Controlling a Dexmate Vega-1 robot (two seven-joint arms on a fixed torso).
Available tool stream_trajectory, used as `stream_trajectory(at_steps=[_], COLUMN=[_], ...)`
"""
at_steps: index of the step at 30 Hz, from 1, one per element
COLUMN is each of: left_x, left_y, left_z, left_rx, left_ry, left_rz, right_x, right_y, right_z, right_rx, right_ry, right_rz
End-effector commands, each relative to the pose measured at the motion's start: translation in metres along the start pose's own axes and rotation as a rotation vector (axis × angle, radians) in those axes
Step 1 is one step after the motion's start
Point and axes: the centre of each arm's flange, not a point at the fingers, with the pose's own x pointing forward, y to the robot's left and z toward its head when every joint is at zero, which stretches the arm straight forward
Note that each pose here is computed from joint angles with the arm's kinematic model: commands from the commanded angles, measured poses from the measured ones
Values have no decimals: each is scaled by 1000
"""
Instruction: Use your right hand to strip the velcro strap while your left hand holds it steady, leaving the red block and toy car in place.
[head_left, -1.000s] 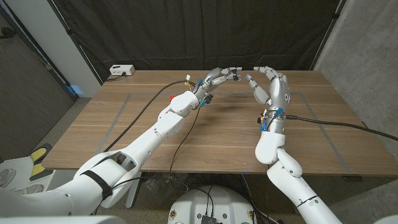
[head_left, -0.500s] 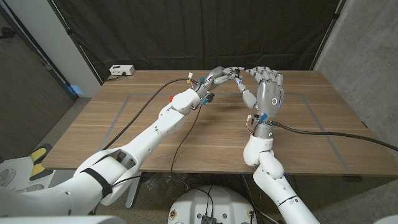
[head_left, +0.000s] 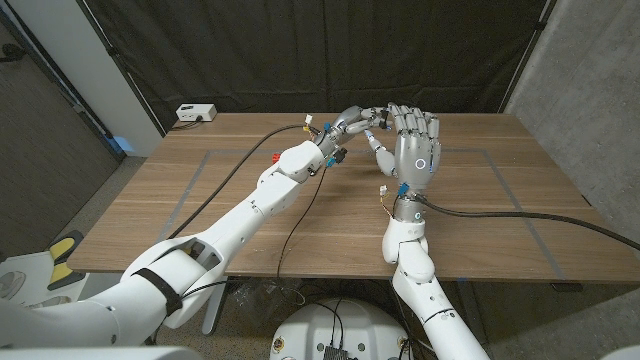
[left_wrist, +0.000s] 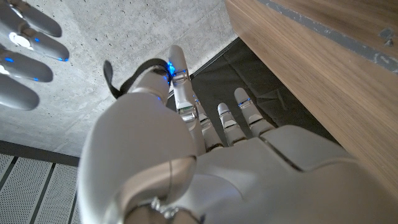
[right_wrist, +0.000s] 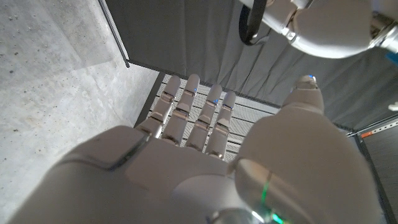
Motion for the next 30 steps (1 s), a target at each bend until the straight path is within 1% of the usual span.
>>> stream_trajectory(at_steps=[1,8,15,18,23,27,30], left_x=[0,-2,-2,-2,-3,-2,-2], left_y=[-2,-2,-3,-3,-3,-3,-4], left_z=[0,1,1,1,1,0,-1], left_rx=[-24,-32,-51,-54,-51,-51,-50], left_ry=[16,15,13,14,13,10,10], left_rz=[-16,-22,-24,-25,-26,-37,-43], right_x=[3,4,1,1,0,-2,-4], right_y=[19,24,28,24,19,18,18], right_z=[3,-1,-5,-7,-9,-10,-11], right_rx=[-79,-98,-114,-94,-72,-63,-48], right_ry=[-44,-46,-35,-28,-33,-21,-21], right_rz=[6,11,25,22,16,20,25])
